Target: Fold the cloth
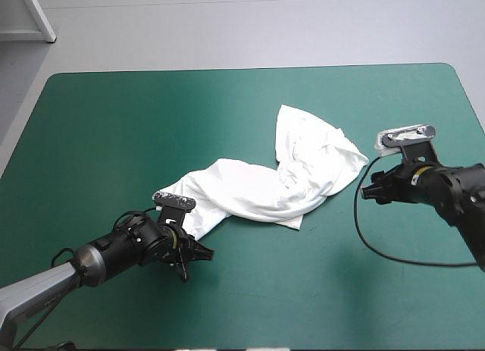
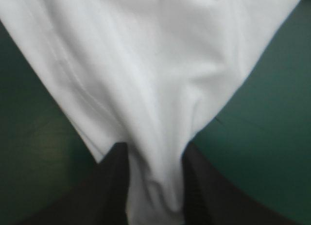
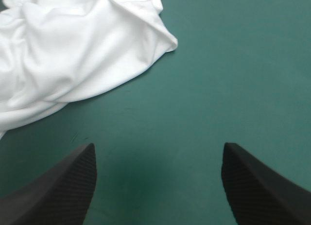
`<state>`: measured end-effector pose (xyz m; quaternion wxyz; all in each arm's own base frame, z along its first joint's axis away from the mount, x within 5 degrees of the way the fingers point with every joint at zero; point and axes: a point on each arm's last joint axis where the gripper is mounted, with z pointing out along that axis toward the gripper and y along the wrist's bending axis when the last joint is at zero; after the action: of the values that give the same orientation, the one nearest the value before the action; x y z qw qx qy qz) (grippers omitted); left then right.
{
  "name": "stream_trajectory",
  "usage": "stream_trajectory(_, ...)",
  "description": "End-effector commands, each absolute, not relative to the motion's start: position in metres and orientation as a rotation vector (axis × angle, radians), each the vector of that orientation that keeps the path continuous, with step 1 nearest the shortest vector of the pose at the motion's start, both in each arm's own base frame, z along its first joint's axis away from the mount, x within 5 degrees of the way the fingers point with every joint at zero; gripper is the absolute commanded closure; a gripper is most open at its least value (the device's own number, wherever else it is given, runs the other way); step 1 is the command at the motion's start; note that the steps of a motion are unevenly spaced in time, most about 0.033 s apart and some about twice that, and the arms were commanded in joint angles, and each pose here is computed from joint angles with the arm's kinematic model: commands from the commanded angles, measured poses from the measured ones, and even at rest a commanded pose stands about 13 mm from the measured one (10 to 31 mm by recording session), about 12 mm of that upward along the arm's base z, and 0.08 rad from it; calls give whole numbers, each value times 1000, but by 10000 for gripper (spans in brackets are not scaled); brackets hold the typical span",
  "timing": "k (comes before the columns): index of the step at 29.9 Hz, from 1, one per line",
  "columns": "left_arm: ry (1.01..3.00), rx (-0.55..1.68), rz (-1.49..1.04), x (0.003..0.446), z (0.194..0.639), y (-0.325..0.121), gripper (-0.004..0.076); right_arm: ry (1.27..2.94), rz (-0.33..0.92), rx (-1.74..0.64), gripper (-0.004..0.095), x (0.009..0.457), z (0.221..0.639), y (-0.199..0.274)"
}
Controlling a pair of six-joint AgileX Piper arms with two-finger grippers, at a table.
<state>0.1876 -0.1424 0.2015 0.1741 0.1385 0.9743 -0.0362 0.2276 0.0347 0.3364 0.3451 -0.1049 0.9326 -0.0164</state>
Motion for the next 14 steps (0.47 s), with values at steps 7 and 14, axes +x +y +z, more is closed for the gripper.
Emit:
stream_trajectory(7, 2837, 360, -97, 173, 181, -134, 731, 2451, -155, -334, 239, 323, 321, 46)
stream_trajectory(14, 2855, 359, -77, 171, 181, -132, 731, 2524, -103, -282, 239, 369, 298, 30)
